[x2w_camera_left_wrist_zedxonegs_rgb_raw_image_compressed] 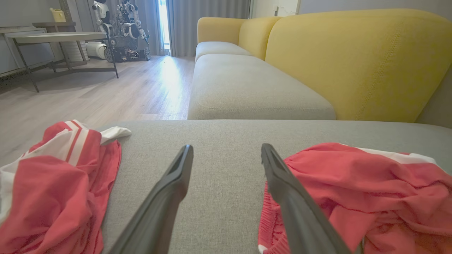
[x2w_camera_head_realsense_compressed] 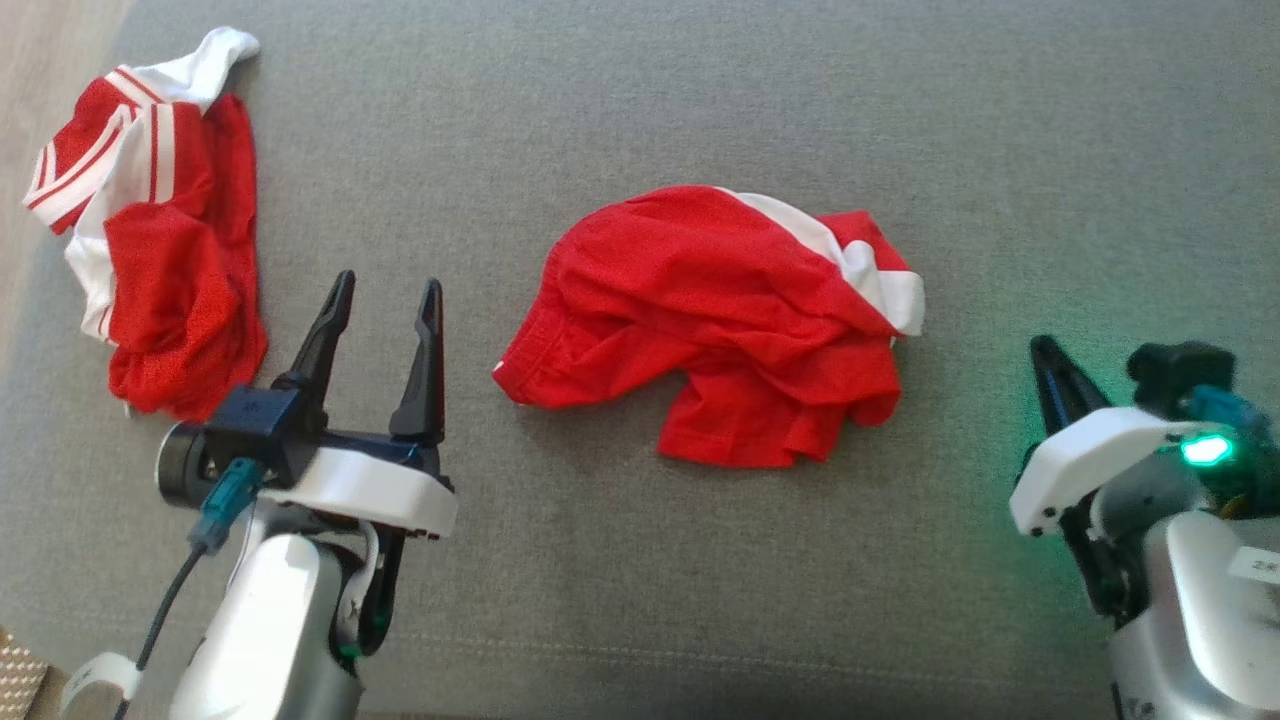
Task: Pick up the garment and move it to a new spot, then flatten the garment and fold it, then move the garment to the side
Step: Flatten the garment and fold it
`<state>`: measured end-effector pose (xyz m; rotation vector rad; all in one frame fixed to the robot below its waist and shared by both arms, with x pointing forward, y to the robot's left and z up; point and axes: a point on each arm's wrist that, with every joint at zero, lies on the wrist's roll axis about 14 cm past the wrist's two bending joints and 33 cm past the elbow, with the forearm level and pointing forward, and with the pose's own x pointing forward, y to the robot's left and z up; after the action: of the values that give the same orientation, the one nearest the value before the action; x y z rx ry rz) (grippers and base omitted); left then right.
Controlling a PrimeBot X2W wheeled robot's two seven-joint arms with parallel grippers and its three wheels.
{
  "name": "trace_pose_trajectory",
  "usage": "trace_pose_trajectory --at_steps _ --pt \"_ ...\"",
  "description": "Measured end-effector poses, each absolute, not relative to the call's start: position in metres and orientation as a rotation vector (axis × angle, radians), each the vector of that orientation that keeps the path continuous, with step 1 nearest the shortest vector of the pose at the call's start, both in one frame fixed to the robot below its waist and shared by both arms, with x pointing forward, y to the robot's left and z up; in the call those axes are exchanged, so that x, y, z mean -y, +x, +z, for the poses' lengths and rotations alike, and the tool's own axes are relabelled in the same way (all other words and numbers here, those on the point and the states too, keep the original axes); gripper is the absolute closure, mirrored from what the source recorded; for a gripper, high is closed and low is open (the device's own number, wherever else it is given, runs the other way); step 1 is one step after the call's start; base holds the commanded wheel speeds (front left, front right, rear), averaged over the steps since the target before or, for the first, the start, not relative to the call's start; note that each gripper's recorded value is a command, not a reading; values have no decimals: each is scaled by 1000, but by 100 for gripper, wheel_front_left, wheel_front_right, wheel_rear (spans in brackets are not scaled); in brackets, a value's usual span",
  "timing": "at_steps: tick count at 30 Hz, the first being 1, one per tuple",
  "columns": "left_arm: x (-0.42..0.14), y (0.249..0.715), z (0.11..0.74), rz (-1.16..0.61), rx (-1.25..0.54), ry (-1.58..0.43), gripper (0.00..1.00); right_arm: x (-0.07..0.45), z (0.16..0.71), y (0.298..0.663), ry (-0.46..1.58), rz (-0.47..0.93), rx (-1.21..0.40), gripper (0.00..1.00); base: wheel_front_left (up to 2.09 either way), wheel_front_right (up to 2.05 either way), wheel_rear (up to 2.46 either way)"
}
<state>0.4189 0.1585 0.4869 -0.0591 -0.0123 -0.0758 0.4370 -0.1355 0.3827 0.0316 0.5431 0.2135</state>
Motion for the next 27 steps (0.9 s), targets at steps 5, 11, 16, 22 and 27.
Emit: trace_pose_trajectory --at_steps 5,11,16,22,27 --pt "-156 420 494 -84 35 -59 0 149 416 444 39 174 -442 100 0 0 0" --pt "-151 412 497 -98 39 -58 0 145 439 428 84 178 -368 100 0 0 0" --pt "-148 401 498 -104 38 -60 0 140 472 420 90 194 -251 64 0 0 0" --pt "-149 386 500 -102 40 -58 0 145 503 401 90 185 -126 0 0 0 0" --pt "-150 374 499 -102 36 -54 0 146 511 384 92 181 -99 0 0 0 0"
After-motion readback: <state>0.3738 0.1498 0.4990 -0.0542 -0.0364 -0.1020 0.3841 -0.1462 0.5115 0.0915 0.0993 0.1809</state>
